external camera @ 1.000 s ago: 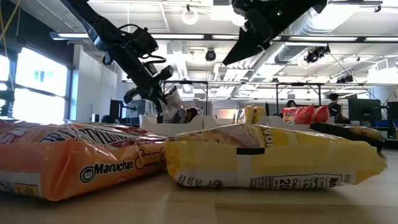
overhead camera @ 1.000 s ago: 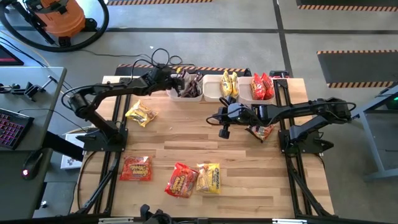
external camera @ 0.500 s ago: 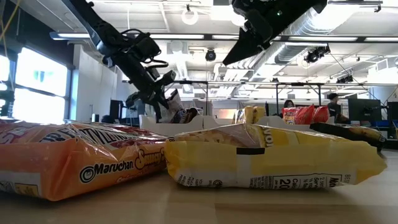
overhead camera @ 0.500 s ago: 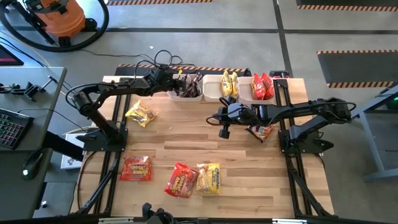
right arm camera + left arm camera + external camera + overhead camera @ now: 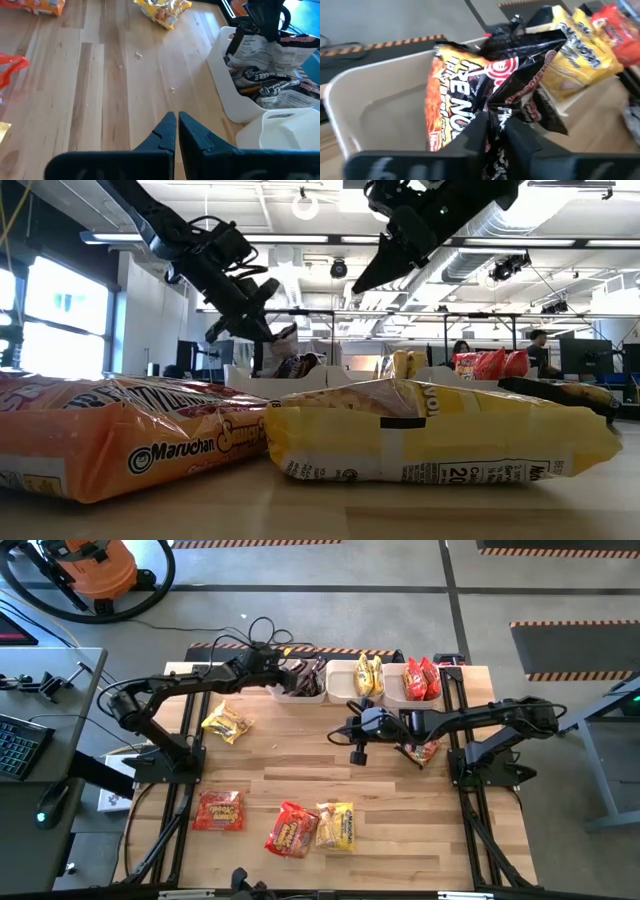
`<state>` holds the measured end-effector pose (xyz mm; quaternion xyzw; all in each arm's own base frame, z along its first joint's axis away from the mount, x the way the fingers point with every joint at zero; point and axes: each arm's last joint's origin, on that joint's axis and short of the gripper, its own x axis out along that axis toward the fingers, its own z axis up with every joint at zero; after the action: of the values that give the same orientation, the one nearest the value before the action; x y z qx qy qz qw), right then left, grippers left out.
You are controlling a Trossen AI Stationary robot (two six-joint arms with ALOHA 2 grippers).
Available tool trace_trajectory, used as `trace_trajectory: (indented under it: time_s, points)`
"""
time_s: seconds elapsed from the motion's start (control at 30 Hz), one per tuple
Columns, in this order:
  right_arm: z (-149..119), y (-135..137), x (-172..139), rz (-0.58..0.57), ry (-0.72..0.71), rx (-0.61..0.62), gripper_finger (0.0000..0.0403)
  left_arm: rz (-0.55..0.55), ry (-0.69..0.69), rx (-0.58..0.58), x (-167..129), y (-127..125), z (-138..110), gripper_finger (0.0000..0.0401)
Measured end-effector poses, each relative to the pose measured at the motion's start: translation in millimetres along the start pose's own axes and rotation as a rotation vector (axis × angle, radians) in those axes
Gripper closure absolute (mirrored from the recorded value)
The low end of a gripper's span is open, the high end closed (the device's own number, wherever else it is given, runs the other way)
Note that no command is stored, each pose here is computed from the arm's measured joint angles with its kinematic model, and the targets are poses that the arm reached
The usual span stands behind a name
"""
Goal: Sort Maruchan noodles
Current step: Put the black noodle into the left white bin
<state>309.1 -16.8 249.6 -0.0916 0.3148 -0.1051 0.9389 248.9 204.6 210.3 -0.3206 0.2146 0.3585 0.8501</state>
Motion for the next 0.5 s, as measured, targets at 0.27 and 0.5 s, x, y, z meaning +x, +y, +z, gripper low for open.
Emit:
trace_trajectory:
  time_s: [0.27, 0.5]
  points:
    - [0, -1, 0, 0.002, 0.001, -0.001, 0.0403, -0.064, 0.029, -0.016, 4, -1, -1, 0.0398]
    - [2, -3, 5, 0.060, -0.042, 0.009, 0.0403, -0.036, 0.064, -0.044, 14, 5, -7, 0.0400]
